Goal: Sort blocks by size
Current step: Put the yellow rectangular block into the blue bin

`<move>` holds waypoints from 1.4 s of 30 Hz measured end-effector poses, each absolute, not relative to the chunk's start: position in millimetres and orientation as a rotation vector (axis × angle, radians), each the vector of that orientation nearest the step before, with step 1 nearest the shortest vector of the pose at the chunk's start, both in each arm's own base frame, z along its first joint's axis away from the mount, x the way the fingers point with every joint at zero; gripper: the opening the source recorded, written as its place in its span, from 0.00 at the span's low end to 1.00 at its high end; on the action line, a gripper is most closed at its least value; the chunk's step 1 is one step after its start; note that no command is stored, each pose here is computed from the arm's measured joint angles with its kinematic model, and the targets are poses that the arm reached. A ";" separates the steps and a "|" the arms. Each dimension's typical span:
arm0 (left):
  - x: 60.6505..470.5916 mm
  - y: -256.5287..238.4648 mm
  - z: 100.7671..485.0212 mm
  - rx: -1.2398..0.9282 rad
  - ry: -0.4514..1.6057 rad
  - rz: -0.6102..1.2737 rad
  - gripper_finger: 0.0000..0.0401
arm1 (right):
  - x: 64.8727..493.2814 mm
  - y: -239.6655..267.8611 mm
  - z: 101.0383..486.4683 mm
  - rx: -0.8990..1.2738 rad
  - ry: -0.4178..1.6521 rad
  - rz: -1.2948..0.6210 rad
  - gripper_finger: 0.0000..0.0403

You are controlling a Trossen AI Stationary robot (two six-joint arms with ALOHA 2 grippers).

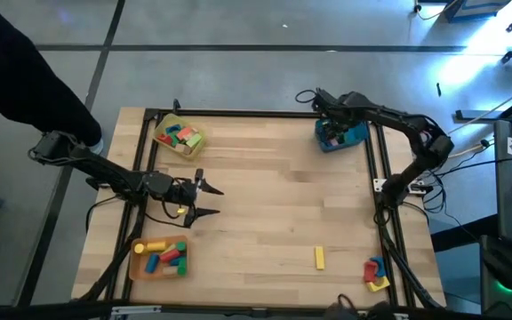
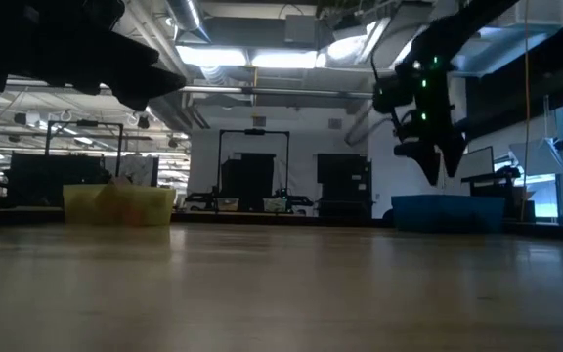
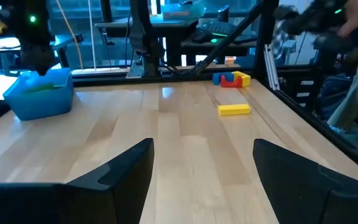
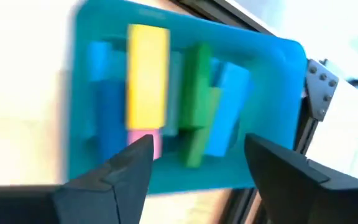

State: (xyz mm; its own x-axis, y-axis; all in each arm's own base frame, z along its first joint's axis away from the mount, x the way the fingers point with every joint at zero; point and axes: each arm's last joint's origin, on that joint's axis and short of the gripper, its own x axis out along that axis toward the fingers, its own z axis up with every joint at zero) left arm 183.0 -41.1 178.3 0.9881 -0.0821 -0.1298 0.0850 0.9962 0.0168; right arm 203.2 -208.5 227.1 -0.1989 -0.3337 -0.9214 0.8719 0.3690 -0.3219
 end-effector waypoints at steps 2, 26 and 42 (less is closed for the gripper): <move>183.0 -41.1 178.3 0.022 0.129 -0.084 0.65 | 211.3 -195.0 237.9 0.524 1.319 -1.149 0.63; 183.2 -41.7 180.3 0.004 0.110 -0.086 0.65 | 267.5 54.6 259.7 0.756 1.227 -0.689 0.64; 183.4 -41.8 183.4 0.024 0.077 -0.088 0.65 | 255.6 186.6 214.0 1.026 1.273 -0.719 0.64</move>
